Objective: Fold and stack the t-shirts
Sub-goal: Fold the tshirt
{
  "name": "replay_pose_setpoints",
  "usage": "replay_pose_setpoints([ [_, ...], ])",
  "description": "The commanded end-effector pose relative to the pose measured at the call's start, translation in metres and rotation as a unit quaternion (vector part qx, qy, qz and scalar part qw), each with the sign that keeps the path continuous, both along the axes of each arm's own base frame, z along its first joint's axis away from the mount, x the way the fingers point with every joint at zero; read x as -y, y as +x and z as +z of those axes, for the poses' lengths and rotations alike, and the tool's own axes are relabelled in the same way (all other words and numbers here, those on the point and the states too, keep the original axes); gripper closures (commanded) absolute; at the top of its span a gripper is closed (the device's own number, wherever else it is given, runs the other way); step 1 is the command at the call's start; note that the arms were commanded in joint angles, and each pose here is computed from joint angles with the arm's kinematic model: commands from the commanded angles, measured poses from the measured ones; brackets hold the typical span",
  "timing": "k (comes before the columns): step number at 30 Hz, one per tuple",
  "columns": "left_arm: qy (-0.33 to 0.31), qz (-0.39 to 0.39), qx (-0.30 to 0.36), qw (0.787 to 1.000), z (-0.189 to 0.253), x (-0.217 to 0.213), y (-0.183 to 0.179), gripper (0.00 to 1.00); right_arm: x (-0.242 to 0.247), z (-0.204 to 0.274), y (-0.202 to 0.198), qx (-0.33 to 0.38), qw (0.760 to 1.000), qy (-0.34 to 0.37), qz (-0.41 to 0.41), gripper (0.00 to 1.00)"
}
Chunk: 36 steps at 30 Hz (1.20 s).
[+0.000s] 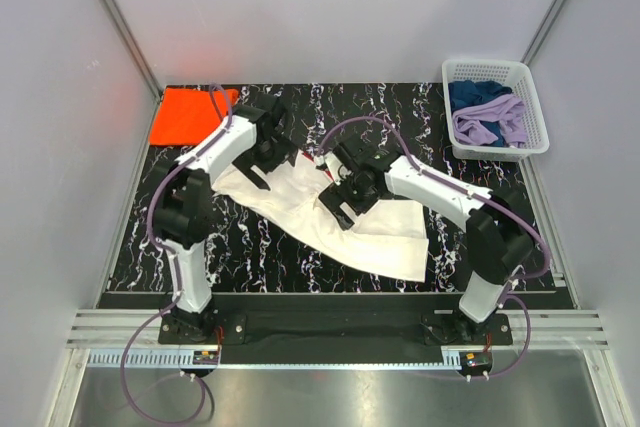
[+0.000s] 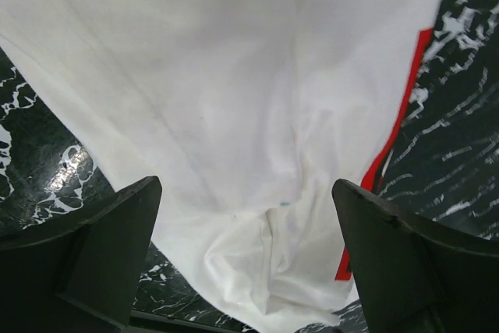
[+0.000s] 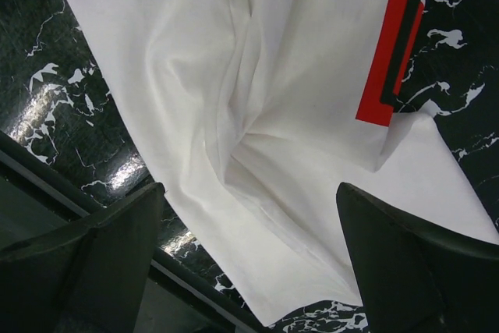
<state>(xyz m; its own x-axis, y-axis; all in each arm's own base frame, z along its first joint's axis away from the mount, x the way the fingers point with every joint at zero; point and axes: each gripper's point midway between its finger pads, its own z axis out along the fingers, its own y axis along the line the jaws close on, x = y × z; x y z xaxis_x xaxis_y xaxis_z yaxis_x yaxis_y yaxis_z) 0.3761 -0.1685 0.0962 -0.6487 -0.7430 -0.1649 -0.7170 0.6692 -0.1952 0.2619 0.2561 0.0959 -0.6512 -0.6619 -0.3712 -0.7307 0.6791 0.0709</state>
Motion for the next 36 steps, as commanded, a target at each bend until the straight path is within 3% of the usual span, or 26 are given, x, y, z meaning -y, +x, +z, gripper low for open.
replay_pose_setpoints([
  [1,-0.01,0.066,-0.004,0.998,-0.001,0.007,0.016,0.01,-0.006,-0.005,0.007,0.001,0.999,0.009,0.044,0.0],
  [8,0.005,0.083,-0.098,0.992,-0.055,0.01,0.001,0.01,0.015,-0.023,0.009,-0.04,0.999,0.01,-0.002,0.0],
  [12,0.01,0.073,-0.131,0.989,-0.079,0.008,0.002,0.01,0.03,-0.045,0.01,-0.057,0.996,-0.023,-0.063,0.0],
  [15,0.01,0.043,-0.132,0.99,-0.093,0.01,0.016,0.01,0.041,-0.062,0.01,-0.066,0.987,-0.059,-0.131,0.0],
  [19,0.007,-0.011,-0.127,0.992,-0.106,0.015,0.038,0.01,0.045,-0.075,-0.004,-0.088,0.979,-0.056,-0.175,0.0],
  [21,-0.027,-0.028,-0.122,0.992,-0.111,0.026,0.049,0.01,0.053,-0.083,-0.009,-0.088,0.972,-0.067,-0.207,0.0],
  [26,-0.12,-0.132,-0.024,0.984,-0.106,0.053,0.104,0.01,0.05,-0.093,-0.018,-0.108,0.952,-0.055,-0.28,0.0],
  [32,-0.222,-0.188,0.081,0.953,-0.092,0.063,0.159,0.01,-0.029,-0.081,-0.04,-0.214,0.908,0.08,-0.352,0.0],
  [36,-0.251,-0.208,0.126,0.937,-0.084,0.065,0.188,0.01,-0.067,-0.064,-0.039,-0.229,0.896,0.119,-0.361,0.0],
])
